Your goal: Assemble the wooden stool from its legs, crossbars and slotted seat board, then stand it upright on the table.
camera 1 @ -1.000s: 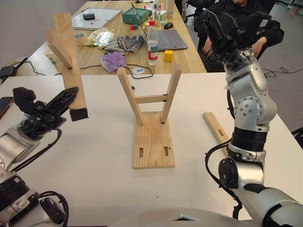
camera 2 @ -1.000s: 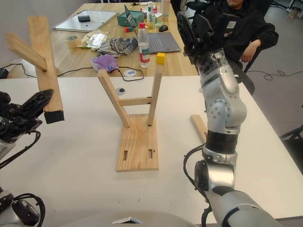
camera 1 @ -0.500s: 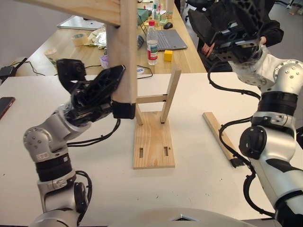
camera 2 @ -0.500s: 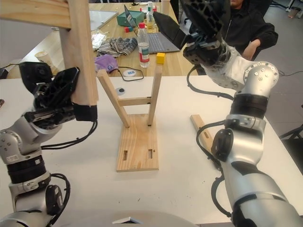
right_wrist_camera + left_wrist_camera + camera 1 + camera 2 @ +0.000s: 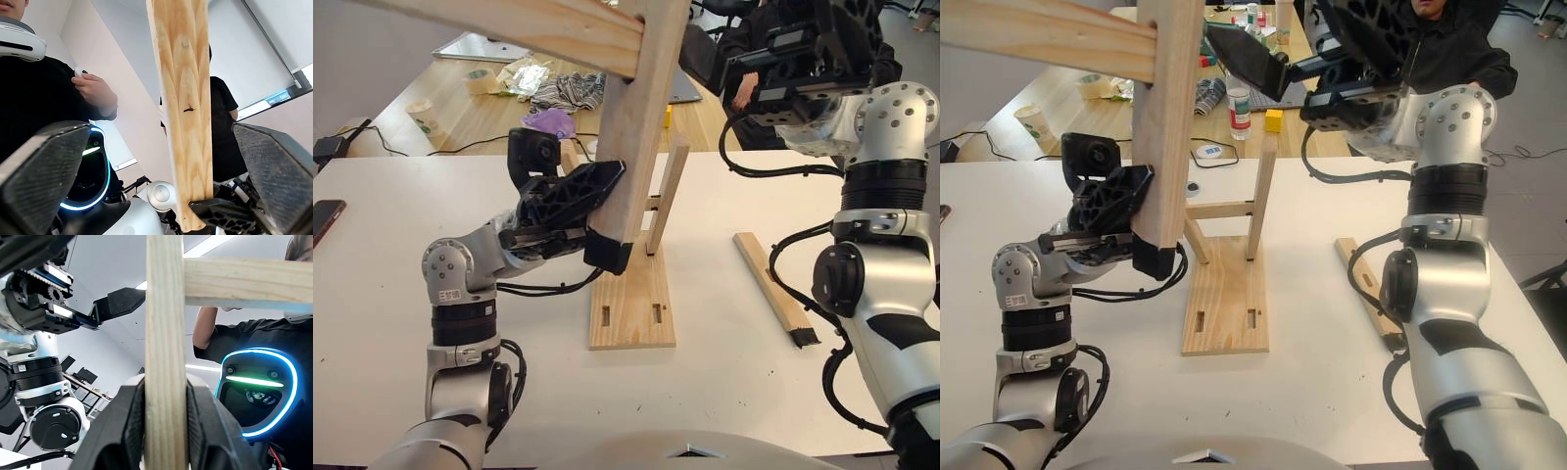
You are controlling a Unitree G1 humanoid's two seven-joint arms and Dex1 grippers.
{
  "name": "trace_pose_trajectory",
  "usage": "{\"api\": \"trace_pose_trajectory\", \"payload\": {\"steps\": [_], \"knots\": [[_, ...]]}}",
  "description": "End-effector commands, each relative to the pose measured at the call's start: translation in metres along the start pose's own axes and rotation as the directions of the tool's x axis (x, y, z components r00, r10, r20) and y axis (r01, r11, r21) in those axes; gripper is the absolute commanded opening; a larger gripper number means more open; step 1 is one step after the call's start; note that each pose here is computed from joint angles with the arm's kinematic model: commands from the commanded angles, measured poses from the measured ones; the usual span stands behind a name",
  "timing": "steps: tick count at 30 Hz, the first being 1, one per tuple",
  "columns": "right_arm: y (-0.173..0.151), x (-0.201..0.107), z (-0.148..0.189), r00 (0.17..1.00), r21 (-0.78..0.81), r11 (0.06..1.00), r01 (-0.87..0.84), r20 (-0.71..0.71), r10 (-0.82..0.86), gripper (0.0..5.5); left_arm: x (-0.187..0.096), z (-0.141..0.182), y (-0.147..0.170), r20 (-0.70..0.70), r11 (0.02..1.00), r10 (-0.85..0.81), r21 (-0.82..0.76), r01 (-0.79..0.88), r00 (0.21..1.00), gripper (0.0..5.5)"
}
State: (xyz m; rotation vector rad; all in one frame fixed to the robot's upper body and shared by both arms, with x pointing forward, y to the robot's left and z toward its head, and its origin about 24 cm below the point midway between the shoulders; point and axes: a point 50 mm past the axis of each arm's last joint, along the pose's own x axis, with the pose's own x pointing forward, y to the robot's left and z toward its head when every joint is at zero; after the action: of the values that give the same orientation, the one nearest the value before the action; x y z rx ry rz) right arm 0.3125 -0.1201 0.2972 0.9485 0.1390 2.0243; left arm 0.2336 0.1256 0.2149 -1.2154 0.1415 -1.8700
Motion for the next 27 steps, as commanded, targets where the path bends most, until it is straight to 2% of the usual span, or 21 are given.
{"api": "trace_pose_trajectory", "payload": {"steps": [1,6,16,19,23,27], "knots": [[-0.011,0.021,0.001,0.999,-0.009,1.0,-0.026,-0.035,0.026,5.32,0.006,-0.004,0.006,-0.03,0.999,-0.016,-0.039,0.015,0.999,0.98],[-0.018,0.028,-0.002,0.998,0.012,0.999,-0.041,-0.047,0.041,5.32,0.005,-0.011,0.014,-0.017,0.997,-0.004,-0.083,0.003,1.0,0.98],[-0.019,0.025,-0.008,0.996,0.049,0.998,-0.043,-0.075,0.046,3.66,0.001,-0.012,0.016,-0.001,0.995,0.023,-0.094,-0.023,1.0,0.98],[-0.019,0.023,-0.008,0.996,0.05,0.998,-0.039,-0.073,0.042,2.96,0.0,-0.012,0.016,0.002,0.995,0.033,-0.092,-0.033,0.999,0.98],[-0.018,0.02,-0.007,0.997,0.048,0.998,-0.033,-0.065,0.036,2.31,-0.003,-0.01,0.014,0.022,0.995,0.074,-0.068,-0.072,0.997,0.98],[-0.017,0.02,-0.008,0.997,0.046,0.998,-0.034,-0.062,0.037,2.26,-0.003,-0.01,0.013,0.031,0.994,0.103,-0.048,-0.102,0.994,0.98]]}}
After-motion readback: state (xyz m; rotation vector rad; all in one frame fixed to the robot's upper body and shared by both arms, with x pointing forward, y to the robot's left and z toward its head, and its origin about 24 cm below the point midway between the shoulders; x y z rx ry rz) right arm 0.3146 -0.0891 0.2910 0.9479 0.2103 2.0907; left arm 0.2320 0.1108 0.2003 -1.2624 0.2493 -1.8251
